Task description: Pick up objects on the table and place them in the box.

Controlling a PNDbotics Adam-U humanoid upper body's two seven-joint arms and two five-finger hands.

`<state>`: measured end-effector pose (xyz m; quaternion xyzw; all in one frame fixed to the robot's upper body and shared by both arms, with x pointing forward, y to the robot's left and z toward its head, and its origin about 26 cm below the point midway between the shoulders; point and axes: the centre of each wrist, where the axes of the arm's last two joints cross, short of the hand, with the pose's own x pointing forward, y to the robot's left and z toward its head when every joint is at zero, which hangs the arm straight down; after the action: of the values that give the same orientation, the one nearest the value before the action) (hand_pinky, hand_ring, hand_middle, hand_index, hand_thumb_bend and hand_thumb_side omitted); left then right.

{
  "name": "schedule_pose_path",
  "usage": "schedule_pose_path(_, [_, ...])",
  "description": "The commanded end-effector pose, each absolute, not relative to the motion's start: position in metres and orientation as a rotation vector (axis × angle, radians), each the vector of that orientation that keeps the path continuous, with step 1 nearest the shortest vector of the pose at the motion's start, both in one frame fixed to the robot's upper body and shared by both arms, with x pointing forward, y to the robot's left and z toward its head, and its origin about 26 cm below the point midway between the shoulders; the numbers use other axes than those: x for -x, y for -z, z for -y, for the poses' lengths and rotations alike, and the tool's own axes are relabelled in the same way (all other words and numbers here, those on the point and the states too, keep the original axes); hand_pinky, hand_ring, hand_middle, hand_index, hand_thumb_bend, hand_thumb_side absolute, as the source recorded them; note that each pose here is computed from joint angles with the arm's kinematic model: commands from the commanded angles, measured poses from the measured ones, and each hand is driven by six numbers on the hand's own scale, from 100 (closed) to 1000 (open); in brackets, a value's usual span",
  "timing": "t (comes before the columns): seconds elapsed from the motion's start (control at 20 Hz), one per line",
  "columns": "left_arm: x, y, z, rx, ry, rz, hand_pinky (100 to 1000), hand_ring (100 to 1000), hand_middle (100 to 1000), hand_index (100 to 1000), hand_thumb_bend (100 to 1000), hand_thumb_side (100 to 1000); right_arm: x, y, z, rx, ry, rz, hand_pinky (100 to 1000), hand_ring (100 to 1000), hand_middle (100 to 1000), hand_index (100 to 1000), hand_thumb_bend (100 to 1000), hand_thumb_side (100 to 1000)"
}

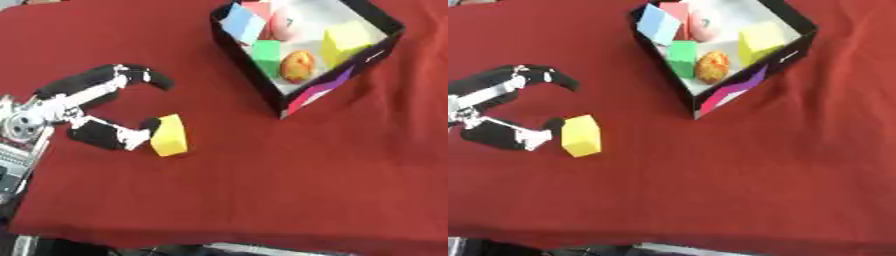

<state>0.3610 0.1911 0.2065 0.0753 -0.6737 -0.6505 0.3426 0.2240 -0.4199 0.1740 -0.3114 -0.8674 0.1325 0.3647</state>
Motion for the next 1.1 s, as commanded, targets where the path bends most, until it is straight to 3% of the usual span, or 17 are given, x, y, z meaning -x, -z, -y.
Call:
schedule_pose_path(0.05, [-0.361,-0.215,-0.196,-0.263,1.772,1.751,979,905,796,911,205,332,-0.223,-0.180,0.416,0.813,-0.382,2.229,1000,704,634,722,100,475])
schedule_pose_path(0.4, [-0.363,-0.208,-0.203,-0.454,1.916,1.749,975,913,801,908,404,464,-0.223,-0.177,0.415,0.826,-0.410,2.191,1000,703,633,721,100,473])
schedule_pose_path(0.8, [-0.364,-0.200,-0.210,-0.552,1.989,1.748,961,903,795,904,390,485,-0.223,-0.174,0.414,0.831,-0.415,2.182,1000,703,632,721,100,472])
schedule_pose_path(0.85, [-0.364,-0.200,-0.209,-0.555,2.012,1.741,967,911,801,910,425,487,-0.223,-0.174,0.413,0.829,-0.417,2.183,1000,703,632,721,100,470])
schedule_pose_path(1.0, [-0.364,-0.201,-0.209,-0.571,2.059,1.726,967,910,801,911,437,425,-0.223,-0.173,0.412,0.828,-0.422,2.183,1000,703,632,721,100,470])
schedule_pose_path(1.1, [-0.365,-0.198,-0.208,-0.554,2.058,1.722,959,903,795,908,379,371,-0.223,-0.172,0.412,0.827,-0.424,2.184,1000,702,631,721,100,470])
